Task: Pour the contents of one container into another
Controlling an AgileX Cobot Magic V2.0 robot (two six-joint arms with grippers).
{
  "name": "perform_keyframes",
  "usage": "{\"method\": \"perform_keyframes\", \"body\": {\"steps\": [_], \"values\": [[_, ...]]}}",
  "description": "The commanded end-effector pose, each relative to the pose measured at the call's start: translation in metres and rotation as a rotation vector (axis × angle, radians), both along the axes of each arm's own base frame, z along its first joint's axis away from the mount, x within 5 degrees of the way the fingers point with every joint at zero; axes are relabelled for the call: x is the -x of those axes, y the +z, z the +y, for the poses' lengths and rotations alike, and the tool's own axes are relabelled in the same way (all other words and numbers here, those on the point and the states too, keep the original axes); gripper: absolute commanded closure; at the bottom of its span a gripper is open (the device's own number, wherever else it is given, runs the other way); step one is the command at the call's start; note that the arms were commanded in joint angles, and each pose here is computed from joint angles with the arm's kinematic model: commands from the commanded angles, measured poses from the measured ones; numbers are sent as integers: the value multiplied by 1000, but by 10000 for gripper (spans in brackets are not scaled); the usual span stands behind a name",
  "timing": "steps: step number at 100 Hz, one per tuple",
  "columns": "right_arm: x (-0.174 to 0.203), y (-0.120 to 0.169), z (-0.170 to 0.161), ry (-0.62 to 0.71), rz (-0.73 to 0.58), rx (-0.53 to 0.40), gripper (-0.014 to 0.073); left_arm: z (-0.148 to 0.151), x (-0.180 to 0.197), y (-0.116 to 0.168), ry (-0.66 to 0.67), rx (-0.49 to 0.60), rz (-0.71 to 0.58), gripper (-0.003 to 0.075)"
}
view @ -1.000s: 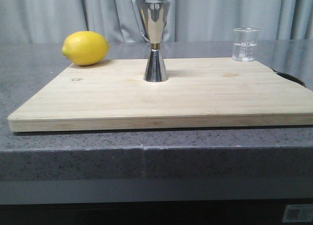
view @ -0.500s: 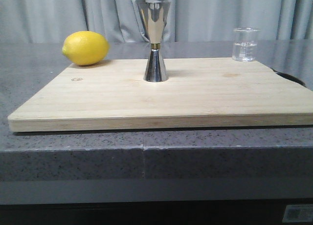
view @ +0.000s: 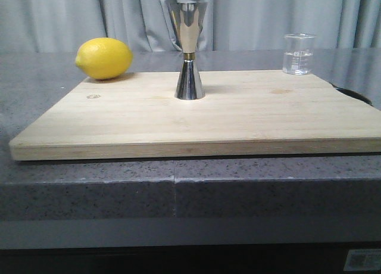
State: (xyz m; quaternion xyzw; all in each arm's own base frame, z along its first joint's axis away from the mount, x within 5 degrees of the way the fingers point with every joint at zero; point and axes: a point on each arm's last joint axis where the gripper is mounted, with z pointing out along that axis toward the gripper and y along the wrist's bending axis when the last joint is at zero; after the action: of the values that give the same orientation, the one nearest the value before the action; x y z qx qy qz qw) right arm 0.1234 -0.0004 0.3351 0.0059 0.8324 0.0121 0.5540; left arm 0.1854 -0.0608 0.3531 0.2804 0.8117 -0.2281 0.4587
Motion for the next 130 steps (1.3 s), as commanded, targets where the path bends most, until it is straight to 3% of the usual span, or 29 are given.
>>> {"method": "perform_keyframes", "body": {"steps": [1,30,60,130], "values": [[-7,14,-1,-11,-74,-1,53,-11,-17,12,-99,109,-114,134],[-22,5,-2,-11,-10,-5,53,-52,-61,-27,-348,124,-201,134],[-24,4,-2,-11,-4,-5,53,-89,-97,-62,-429,250,-256,134],[-24,4,-2,-12,-8,-5,53,-160,-149,-86,-552,287,-231,142]]}}
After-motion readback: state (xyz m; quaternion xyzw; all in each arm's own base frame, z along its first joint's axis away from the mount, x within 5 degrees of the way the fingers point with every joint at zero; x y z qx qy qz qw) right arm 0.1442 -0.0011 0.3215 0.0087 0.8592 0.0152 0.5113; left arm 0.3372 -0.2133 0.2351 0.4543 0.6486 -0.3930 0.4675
